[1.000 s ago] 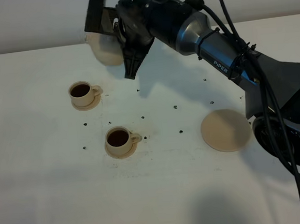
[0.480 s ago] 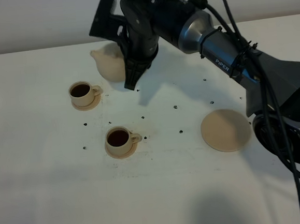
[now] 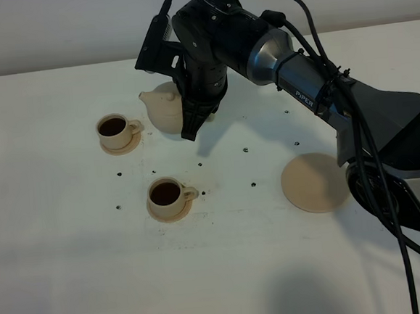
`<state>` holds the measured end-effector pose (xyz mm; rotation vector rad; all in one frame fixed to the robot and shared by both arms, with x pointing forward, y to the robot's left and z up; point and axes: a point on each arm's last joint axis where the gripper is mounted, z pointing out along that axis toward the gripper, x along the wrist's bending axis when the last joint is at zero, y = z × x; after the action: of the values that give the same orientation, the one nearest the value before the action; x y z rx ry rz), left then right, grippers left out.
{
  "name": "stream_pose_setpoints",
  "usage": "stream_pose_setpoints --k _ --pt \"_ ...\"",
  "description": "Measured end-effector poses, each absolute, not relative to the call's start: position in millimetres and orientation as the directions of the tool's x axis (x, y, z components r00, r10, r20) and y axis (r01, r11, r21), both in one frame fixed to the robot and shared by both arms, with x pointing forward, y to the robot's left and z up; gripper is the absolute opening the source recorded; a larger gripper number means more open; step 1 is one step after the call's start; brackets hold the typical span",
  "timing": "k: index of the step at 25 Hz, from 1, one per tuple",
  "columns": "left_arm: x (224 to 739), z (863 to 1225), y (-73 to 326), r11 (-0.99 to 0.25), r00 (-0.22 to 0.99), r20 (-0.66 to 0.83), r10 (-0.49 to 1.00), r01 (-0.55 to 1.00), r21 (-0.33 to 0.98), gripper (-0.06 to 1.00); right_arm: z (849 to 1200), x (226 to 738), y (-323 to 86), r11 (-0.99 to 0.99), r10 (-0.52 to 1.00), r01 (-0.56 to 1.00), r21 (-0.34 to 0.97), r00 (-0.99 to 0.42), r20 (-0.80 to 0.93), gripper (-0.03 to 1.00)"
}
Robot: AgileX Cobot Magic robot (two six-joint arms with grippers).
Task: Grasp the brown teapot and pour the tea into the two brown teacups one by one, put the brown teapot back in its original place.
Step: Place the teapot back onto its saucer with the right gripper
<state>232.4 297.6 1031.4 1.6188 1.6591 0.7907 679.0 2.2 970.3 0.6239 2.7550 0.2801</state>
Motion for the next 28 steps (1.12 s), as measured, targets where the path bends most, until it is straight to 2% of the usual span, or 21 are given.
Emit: stream_pose_setpoints --k 5,12,18,21,28 --pt "232.4 1031.4 297.6 0.042 0.003 -0.055 0.998 0.586 0.809 0.55 967.4 679.8 2.5 0.886 0.448 0.389 0.254 -0.86 -0.245 0.11" --pt "232.4 1031.4 297.6 0.042 0.003 -0.055 0.998 0.586 0.809 0.55 933.5 683.2 5.7 0.887 0.448 0.404 0.226 -0.871 -0.202 0.11" --pt "232.4 1031.4 297.6 0.042 0.003 -0.055 0.998 0.586 0.809 0.55 933.4 683.5 4.5 0.885 0.451 0.409 0.221 -0.87 -0.198 0.11" --pt "232.4 1031.4 297.6 0.042 0.003 -0.055 0.998 0.586 0.809 0.55 947.6 685.4 5.9 0.877 0.463 0.409 0.253 -0.861 -0.212 0.11" --pt "232.4 1031.4 297.6 0.042 0.003 -0.055 0.998 0.586 0.809 0.55 1012.4 682.4 3.8 0.812 0.543 0.426 0.399 -0.801 -0.251 0.11"
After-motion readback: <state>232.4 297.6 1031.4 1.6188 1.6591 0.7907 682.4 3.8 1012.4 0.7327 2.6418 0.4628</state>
